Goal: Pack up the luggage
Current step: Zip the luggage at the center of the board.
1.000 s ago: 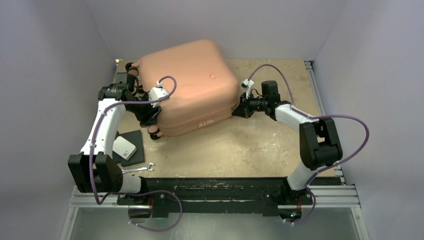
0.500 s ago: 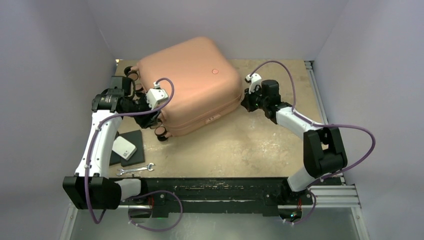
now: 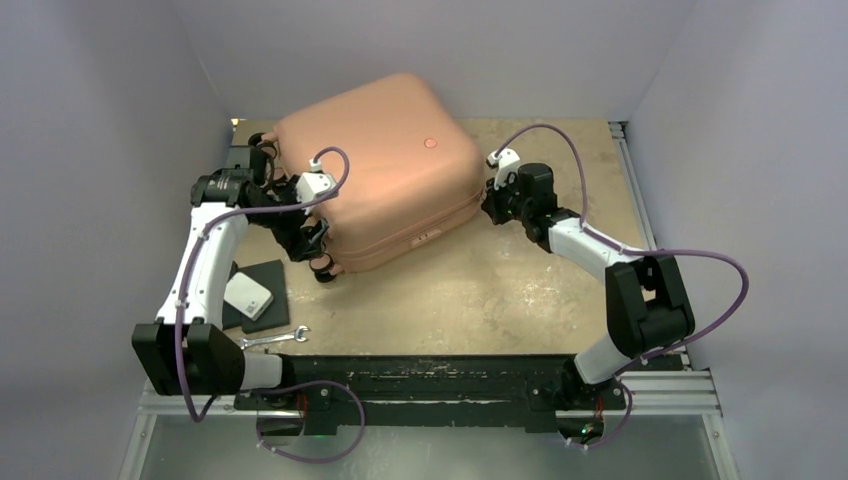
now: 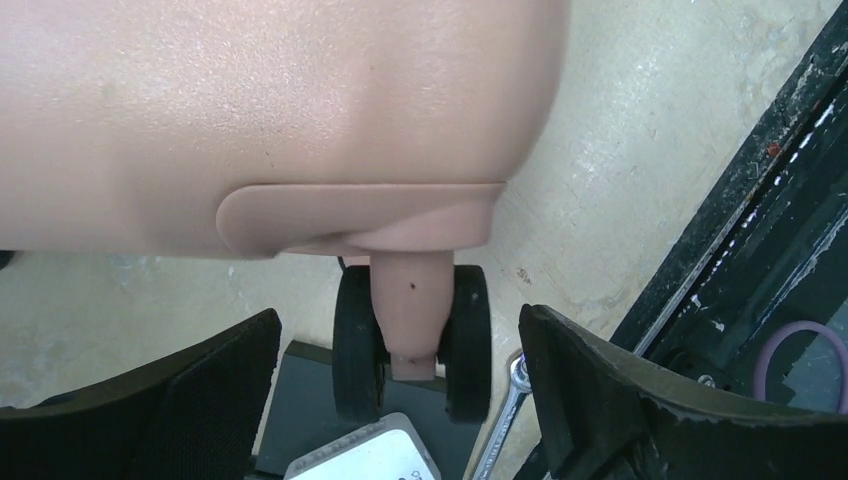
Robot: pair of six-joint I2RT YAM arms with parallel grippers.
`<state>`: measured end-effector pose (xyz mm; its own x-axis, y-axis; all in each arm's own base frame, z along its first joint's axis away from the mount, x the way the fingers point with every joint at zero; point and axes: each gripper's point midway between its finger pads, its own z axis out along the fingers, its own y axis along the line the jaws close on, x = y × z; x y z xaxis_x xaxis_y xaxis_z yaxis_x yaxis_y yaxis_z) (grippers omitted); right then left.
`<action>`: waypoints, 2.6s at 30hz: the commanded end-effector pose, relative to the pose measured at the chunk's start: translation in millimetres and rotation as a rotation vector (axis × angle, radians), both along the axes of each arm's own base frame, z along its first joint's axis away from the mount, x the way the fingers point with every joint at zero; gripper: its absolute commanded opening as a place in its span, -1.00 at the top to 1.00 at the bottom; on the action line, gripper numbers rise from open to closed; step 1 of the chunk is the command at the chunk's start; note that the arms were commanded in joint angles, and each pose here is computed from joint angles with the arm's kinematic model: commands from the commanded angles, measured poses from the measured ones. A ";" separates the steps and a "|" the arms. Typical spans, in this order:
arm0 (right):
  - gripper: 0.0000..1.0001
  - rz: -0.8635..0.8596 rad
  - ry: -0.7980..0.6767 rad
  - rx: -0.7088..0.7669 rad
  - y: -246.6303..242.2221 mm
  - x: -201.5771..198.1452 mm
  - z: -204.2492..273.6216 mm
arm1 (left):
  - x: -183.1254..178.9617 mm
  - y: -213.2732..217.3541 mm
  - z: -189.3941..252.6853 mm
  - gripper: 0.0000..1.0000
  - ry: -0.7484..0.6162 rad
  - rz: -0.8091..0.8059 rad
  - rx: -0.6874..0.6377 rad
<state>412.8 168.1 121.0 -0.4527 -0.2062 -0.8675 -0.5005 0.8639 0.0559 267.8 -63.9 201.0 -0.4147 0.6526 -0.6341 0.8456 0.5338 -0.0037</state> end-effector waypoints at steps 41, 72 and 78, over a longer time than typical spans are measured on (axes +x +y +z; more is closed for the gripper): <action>1.00 -0.585 -0.307 -0.100 -120.0 88.7 45.5 | -28.4 0.6 -7.3 1.00 -0.007 -0.023 0.054; 1.00 0.123 -0.463 0.116 -13.5 159.4 79.1 | -88.1 22.5 -55.5 1.00 0.060 -0.193 0.198; 1.00 0.146 -0.455 0.239 -4.6 128.4 102.2 | -103.9 18.3 -49.1 1.00 0.077 -0.252 0.178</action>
